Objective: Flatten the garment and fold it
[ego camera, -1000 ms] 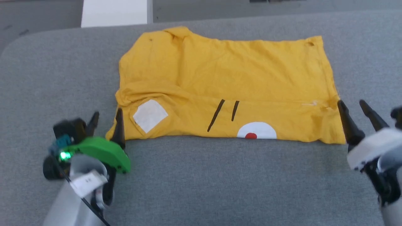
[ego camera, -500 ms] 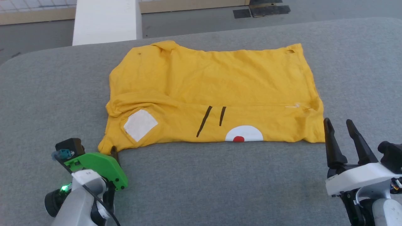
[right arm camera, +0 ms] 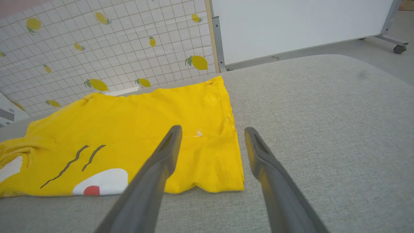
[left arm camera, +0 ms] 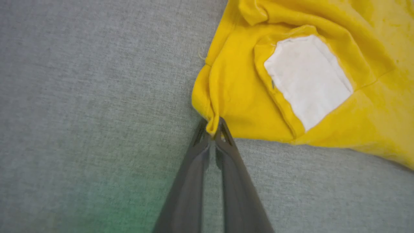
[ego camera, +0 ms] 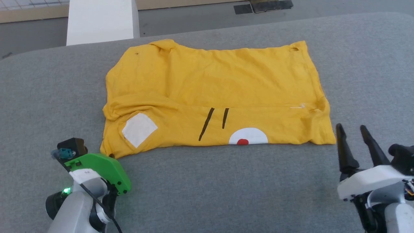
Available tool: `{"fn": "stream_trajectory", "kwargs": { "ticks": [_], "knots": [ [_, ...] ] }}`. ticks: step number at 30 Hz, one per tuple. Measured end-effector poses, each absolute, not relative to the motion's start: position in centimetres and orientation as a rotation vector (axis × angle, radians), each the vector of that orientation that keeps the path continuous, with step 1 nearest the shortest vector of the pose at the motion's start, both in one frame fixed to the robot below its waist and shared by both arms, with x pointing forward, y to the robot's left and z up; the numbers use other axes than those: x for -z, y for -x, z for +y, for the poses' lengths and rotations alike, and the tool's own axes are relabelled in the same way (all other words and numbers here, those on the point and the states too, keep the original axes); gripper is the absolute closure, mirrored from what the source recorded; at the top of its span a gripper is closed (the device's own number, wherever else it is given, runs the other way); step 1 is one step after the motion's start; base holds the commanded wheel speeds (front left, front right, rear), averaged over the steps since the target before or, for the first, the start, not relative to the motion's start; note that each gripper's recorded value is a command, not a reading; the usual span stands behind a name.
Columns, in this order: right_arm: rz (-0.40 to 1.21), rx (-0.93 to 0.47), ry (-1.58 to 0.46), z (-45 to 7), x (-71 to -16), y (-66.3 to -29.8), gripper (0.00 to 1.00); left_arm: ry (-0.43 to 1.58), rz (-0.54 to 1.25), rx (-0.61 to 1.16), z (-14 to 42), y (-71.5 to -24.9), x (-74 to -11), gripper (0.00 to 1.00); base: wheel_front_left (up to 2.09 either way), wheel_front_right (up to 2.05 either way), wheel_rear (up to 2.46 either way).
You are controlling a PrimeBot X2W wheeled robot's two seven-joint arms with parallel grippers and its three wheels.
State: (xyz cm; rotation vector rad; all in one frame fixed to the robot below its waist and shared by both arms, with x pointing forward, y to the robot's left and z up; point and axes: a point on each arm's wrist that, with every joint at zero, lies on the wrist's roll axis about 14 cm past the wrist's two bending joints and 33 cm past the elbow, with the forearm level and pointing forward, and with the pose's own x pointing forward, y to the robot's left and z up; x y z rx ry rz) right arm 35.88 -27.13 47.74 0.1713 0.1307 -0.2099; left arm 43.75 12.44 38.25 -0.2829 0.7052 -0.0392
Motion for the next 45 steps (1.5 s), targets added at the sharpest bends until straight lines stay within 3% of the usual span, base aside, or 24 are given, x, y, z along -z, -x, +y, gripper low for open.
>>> {"fn": "stream_trajectory", "kwargs": {
  "ticks": [4,12,19,20,22,23,26,31,36,40,45],
  "knots": [
    [0.233,0.249,-0.191,-28.3,-45.8,-36.6,0.0,0.286,0.691,0.037,12.7,-43.7,-38.3,1.0,0.0,0.0,0.0],
    [0.668,0.268,-0.283,-28.4,-39.1,-36.9,0.0,0.293,0.678,0.04,12.9,-43.4,-38.2,1.0,0.0,0.0,0.0],
    [0.903,0.252,-0.264,-28.1,-37.4,-37.8,0.0,0.295,0.675,0.051,12.9,-43.7,-38.0,1.0,0.0,0.0,0.0],
    [0.925,0.253,-0.263,-28.1,-37.3,-37.8,0.24,0.295,0.676,0.052,12.9,-43.7,-37.9,1.0,0.0,0.0,0.0],
    [0.972,0.248,-0.254,-28.0,-37.1,-37.9,0.91,0.297,0.672,0.05,13.0,-43.7,-37.8,1.0,0.0,0.0,0.0],
    [0.985,0.248,-0.25,-28.1,-37.1,-38.0,1.0,0.297,0.671,0.051,13.0,-43.7,-37.8,1.0,0.0,0.0,0.0],
    [0.963,0.246,-0.231,-28.1,-37.8,-38.5,1.0,0.289,0.643,0.054,13.1,-43.9,-38.2,1.0,0.0,0.0,0.0],
    [0.759,0.224,-0.218,-27.6,-40.4,-39.8,1.0,0.235,0.51,0.052,13.8,-44.3,-40.5,1.0,0.0,0.0,0.0],
    [0.617,0.235,-0.21,-28.1,-42.7,-38.7,1.0,0.239,0.449,0.042,14.2,-42.4,-42.3,1.0,0.0,0.0,0.0],
    [0.592,0.249,-0.216,-28.5,-43.3,-36.6,1.0,0.236,0.468,0.036,14.5,-39.7,-42.7,1.0,0.0,0.0,0.0],
    [0.691,0.288,-0.213,-29.5,-41.8,-32.7,1.0,0.218,0.583,0.043,14.6,-35.6,-41.7,1.0,0.0,0.0,0.0]
  ]
}}
